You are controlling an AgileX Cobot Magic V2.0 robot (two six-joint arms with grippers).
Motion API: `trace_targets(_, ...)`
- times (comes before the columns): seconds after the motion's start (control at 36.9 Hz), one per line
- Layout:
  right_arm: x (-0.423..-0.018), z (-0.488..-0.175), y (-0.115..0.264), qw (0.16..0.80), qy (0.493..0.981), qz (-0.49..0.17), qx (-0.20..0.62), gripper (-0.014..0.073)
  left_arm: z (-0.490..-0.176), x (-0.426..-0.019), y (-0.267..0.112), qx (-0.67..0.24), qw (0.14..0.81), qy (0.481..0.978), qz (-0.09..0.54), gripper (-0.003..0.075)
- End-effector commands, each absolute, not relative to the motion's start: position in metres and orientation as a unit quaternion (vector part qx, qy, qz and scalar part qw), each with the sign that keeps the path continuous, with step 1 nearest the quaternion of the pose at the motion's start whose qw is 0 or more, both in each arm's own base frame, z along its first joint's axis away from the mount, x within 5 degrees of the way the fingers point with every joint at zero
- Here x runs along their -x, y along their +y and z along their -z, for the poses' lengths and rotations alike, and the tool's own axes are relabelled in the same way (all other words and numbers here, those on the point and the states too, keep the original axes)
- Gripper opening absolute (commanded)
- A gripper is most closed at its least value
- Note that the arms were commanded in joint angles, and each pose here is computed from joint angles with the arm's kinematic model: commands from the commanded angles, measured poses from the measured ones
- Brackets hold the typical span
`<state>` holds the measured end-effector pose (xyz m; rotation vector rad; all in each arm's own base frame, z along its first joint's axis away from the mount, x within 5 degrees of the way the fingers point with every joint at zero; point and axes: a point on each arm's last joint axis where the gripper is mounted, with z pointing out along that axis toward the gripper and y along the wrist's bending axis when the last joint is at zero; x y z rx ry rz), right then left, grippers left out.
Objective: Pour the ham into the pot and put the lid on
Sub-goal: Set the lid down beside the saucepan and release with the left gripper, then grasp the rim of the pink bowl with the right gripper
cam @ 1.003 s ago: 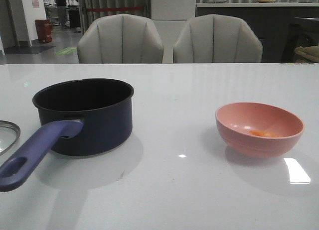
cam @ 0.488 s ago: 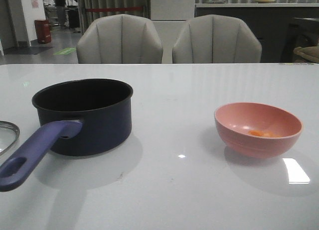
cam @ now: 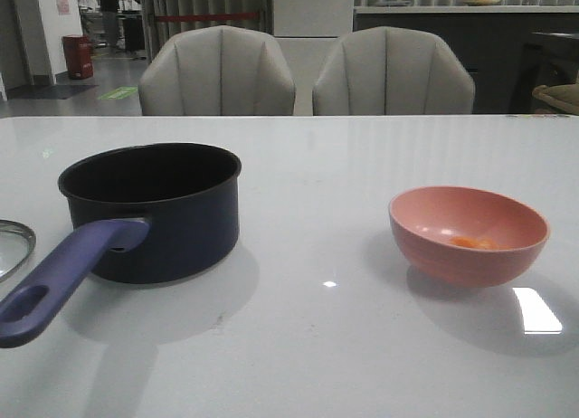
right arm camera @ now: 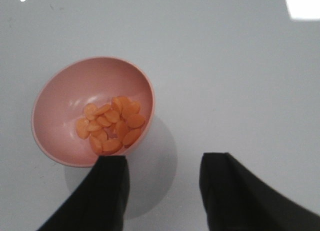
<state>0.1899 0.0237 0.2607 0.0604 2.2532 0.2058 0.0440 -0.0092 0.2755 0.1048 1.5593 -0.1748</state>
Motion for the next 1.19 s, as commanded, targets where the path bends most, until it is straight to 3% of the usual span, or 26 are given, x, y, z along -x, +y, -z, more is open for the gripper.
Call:
trace_targets(0.0, -0.227, -0.273, 0.028, 0.417, 0.904, -0.092, -0.035, 0.0452, -0.291, -0.043, -0.009, -0.042, 0.738, 0.668, 0.085, 0.0552)
trace_targets(0.19, -0.283, -0.250, 0.035, 0.324, 0.941, -0.089, -0.036, 0.0452, -0.291, -0.043, -0.009, -0.042, 0.738, 0.668, 0.085, 0.0552)
trace_targets(0.6, -0.345, -0.211, 0.042, 0.264, 0.960, -0.086, -0.041, 0.0448, -0.290, -0.043, -0.009, -0.043, 0.736, 0.670, 0.085, 0.0552)
trace_targets(0.68, -0.352, -0.202, 0.043, 0.250, 0.964, -0.085, -0.042, 0.0395, -0.290, -0.043, -0.009, -0.043, 0.736, 0.670, 0.085, 0.0552)
trace_targets(0.89, -0.362, -0.191, 0.045, 0.244, 0.964, -0.089, -0.050, 0.0123, -0.290, -0.043, -0.009, -0.043, 0.736, 0.670, 0.085, 0.0552)
trace_targets(1.06, -0.366, -0.198, 0.043, 0.280, 0.955, -0.089, -0.052, 0.0137, -0.290, -0.043, -0.009, -0.043, 0.736, 0.670, 0.085, 0.0552)
trace_targets(1.17, -0.366, -0.221, 0.045, 0.311, 0.945, -0.093, -0.044, 0.0137, -0.290, -0.043, -0.009, -0.043, 0.736, 0.671, 0.085, 0.0552)
